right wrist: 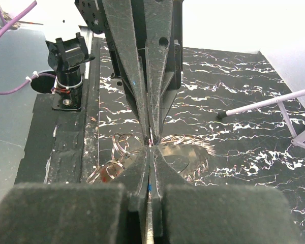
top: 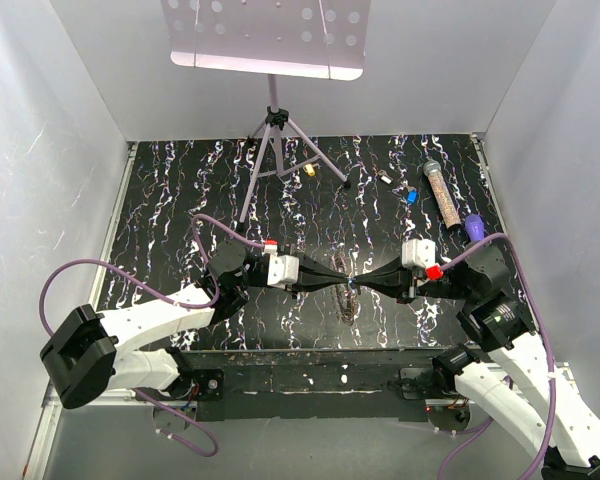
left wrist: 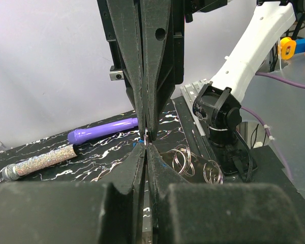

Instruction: Put the keys on the keyring

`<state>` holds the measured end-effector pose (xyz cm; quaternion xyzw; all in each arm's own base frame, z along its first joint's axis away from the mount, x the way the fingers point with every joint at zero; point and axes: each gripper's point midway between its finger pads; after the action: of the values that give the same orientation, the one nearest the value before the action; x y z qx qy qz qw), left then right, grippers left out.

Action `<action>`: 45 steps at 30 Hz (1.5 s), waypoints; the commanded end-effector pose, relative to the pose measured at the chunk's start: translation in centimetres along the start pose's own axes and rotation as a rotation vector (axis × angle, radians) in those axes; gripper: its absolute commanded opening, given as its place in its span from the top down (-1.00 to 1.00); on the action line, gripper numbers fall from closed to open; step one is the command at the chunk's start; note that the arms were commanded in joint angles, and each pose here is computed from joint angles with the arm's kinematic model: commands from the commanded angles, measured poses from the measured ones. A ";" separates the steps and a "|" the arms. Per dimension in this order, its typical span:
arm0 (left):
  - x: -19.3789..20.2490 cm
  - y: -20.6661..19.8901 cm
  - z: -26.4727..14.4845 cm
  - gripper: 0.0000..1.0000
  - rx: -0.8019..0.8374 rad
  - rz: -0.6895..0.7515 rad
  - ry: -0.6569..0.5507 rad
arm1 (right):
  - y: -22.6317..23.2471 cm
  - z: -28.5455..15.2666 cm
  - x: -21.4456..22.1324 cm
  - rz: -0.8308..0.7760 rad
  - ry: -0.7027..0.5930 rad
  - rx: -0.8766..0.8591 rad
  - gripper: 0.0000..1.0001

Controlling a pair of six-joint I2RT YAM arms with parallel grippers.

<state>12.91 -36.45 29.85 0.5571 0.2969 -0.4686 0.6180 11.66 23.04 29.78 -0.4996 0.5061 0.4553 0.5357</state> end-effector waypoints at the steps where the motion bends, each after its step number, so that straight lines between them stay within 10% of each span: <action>1: -0.9 -0.6 0.6 1.00 0.041 0.014 -0.007 | 0.4 -0.1 -4.6 -0.133 -0.094 -0.023 0.97; 45: 0.2 -0.8 0.4 1.00 0.074 0.027 0.063 | 0.2 -0.1 -4.8 -0.138 -0.090 -0.013 0.97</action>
<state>13.13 -36.60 29.46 0.5828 0.2980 -0.4491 0.6082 11.75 23.04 29.44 -0.5024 0.5109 0.4524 0.5310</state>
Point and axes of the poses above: each gripper's point midway between its finger pads, its own z axis out along the fingers, its own y axis along the line the jaws close on, x = y × z, and after that the axes turned 6 degrees about z, right-handed
